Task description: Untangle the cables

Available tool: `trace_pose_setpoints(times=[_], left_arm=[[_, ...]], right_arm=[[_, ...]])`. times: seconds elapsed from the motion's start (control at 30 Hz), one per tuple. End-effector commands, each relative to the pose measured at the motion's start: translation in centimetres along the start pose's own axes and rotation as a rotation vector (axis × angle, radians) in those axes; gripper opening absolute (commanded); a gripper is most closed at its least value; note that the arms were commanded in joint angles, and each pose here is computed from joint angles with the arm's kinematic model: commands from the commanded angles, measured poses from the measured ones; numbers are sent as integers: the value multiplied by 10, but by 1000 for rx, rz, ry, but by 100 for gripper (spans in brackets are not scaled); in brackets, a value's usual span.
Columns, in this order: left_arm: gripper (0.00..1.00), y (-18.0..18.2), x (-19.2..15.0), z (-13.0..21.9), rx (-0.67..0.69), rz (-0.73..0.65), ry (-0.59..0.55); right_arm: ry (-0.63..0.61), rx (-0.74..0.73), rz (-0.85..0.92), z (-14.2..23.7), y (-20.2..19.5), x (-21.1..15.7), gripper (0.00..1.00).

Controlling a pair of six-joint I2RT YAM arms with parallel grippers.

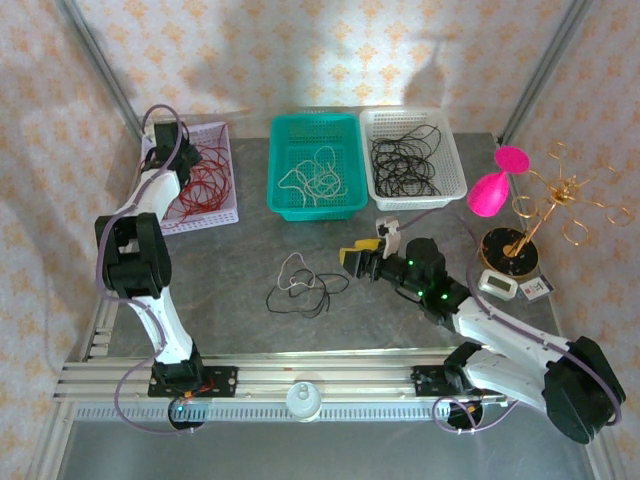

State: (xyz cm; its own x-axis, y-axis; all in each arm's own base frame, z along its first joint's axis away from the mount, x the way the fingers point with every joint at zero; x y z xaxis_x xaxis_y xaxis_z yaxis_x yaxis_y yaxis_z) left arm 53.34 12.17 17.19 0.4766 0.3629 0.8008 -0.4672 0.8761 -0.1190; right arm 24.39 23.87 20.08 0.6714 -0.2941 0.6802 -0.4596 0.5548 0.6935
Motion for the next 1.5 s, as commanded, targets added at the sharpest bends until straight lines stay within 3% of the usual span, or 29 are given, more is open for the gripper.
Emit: trace_pose_setpoints(times=[0.0, 0.17, 0.37, 0.6, 0.8, 1.23, 1.47], left_arm=[[27, 1, -16, -9, -24, 65, 38], [55, 16, -38, -20, -16, 137, 64], [68, 19, -21, 6, -15, 144, 3], [92, 34, -8, 52, 33, 121, -58], [99, 39, -24, 90, 45, 94, -79], [99, 63, -92, 179, 62, -34, -37], [96, 44, -121, 220, -108, -69, -36]], right_arm=[[-25, -122, -40, -2, -24, 0, 63], [0, -276, -75, -4, -51, -6, 62], [97, -332, -127, -7, -65, -28, 61], [258, -449, -181, -9, -86, -59, 59], [257, -437, -270, -12, -88, -70, 58], [298, -450, -360, -23, -83, -101, 60], [268, -394, -471, -43, -82, -105, 51]])
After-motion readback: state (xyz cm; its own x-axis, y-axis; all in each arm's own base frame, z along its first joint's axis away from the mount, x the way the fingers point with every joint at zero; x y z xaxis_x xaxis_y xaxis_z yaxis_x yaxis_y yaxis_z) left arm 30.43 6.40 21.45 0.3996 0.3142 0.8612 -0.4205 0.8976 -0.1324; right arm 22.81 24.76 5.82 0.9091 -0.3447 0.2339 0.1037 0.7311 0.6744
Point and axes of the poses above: each hand's point on the last joint's axis, 136 mm out from that joint toward the fingers, its own z axis back along the fingers, its own y axis along the line the jaws close on, x = y × z, the point moved 1 cm from there along z, back along the fingers, and after that the axes turned 13 degrees about -z, right-handed, at the moved point
